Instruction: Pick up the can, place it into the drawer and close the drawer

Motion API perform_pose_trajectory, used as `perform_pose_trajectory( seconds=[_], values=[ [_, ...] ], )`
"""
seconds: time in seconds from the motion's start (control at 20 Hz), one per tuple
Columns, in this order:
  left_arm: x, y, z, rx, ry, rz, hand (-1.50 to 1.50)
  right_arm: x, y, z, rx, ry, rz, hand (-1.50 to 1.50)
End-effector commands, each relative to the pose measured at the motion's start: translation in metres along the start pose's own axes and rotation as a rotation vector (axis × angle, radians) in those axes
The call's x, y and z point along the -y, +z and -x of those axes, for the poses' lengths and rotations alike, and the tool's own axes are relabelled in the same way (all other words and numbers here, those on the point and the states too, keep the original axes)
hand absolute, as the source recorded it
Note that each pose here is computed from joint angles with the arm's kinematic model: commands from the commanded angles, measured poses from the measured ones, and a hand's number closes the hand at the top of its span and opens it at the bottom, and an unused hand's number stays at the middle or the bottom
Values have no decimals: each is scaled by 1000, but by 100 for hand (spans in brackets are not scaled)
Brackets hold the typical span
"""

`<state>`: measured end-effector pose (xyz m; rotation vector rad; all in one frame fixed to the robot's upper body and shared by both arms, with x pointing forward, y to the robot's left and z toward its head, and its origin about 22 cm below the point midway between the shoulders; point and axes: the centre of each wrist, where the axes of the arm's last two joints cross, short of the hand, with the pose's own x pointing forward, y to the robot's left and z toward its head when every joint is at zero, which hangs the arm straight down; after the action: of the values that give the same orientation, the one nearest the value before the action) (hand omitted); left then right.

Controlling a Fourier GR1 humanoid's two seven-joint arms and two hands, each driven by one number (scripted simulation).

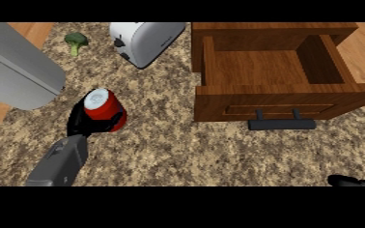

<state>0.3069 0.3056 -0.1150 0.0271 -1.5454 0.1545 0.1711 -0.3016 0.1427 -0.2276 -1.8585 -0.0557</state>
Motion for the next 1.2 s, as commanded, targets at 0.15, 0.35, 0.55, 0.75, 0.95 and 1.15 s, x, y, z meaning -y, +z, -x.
perform_pose_trajectory(
  seconds=[0.15,0.35,0.55,0.75,0.95,1.15],
  values=[
    [36,-3,7,41,30,63,150,-4,8,1,28,7,-12,-150],
    [84,-24,-8,37,30,89,150,-9,-4,-5,13,29,12,-150],
    [105,-40,-28,83,39,98,150,-10,-8,15,29,34,2,-150],
    [134,-48,-45,68,54,152,150,0,6,-5,2,12,21,-150],
    [142,-59,-74,131,-4,194,150,0,1,2,18,33,49,-150],
    [171,-72,-123,141,-26,262,150,14,8,-6,5,64,62,-150]
  ],
)
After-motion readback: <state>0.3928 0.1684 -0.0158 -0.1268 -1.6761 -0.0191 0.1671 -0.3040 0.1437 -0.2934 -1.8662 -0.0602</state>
